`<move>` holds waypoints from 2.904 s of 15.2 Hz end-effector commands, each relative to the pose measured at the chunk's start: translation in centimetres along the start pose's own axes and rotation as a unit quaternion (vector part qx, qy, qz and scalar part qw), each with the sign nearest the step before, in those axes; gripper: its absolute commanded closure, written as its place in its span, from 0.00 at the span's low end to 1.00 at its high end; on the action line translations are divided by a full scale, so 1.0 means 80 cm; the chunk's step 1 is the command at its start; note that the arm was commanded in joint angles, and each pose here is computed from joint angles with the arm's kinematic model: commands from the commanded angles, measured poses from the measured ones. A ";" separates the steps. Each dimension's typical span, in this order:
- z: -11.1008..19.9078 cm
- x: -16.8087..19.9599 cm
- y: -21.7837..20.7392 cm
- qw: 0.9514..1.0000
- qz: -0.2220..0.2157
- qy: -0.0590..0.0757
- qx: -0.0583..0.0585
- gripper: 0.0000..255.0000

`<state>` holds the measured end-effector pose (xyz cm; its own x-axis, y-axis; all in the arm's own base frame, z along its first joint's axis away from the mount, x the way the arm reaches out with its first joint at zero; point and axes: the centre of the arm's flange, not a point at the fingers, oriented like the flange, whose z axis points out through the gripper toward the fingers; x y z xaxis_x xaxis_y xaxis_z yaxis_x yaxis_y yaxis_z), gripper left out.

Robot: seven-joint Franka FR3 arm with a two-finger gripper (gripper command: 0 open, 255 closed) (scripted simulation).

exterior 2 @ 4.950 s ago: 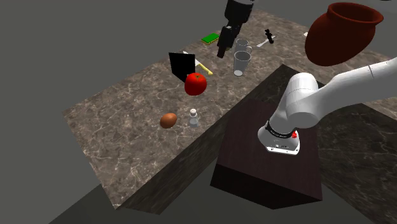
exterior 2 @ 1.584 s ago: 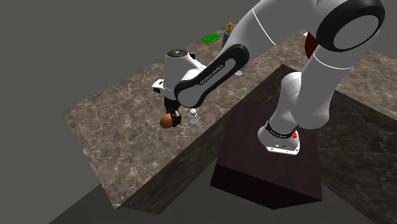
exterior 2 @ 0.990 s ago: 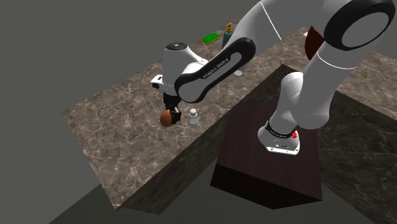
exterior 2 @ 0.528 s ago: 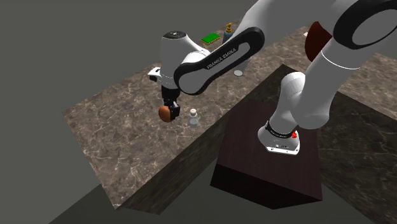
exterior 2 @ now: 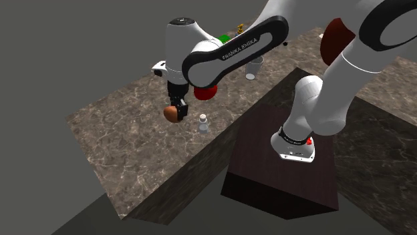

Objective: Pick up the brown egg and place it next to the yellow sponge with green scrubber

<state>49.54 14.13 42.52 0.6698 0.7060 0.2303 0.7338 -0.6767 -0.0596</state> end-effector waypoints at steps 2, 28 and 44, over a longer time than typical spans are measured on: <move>-0.021 0.005 -0.001 1.000 0.000 0.000 0.000 1.00; -0.094 -0.252 0.244 1.000 0.000 0.000 0.000 1.00; -0.133 -0.442 0.423 1.000 0.000 0.000 0.000 1.00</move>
<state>49.63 -34.77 42.53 0.6713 0.7047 0.2297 0.7325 -0.6781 -0.0600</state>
